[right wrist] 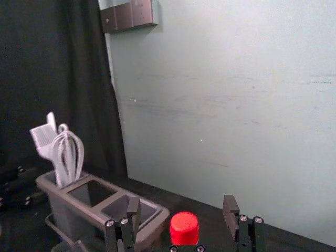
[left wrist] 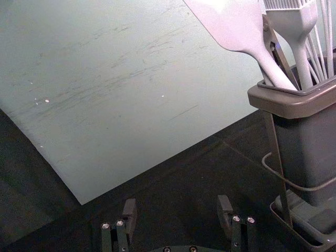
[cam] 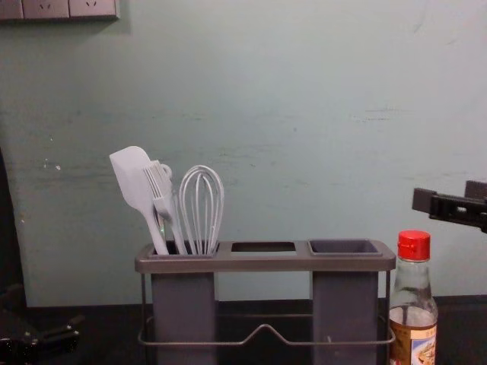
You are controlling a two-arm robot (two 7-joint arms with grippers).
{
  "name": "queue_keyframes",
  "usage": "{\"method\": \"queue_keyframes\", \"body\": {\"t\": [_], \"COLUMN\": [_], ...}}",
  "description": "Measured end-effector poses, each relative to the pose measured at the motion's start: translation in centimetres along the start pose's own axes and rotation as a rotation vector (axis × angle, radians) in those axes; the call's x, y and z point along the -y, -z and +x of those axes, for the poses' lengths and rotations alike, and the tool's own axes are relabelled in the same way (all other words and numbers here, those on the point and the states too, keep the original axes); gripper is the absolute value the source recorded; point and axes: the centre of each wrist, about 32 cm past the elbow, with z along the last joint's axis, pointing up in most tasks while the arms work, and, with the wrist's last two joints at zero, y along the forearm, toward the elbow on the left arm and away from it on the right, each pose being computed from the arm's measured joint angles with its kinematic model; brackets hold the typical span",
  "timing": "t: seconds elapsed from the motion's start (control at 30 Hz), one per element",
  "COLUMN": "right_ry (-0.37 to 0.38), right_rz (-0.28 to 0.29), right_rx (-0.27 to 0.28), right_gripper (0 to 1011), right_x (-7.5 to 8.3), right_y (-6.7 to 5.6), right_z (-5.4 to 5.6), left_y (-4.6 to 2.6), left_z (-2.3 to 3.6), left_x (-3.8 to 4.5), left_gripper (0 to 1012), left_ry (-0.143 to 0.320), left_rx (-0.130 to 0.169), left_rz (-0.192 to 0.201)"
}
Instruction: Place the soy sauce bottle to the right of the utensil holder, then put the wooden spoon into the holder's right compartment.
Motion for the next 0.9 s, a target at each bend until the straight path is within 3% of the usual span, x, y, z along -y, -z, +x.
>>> {"method": "queue_keyframes", "body": {"t": [0.47, 0.9], "right_ry": [-0.056, -0.158], "right_rz": [-0.038, -0.121], "right_rx": [0.027, 0.025], "right_gripper": [1000, 1002], "right_x": [4.3, 5.3], "right_y": [0.5, 2.8], "right_z": [-1.8, -4.4], "left_y": [0.00, 0.00], "left_z": [0.00, 0.00], "left_x": [0.00, 0.00], "left_gripper": [1005, 1005], "left_ry": [0.000, 0.000], "left_rx": [0.000, 0.000], "left_rz": [0.000, 0.000]}}
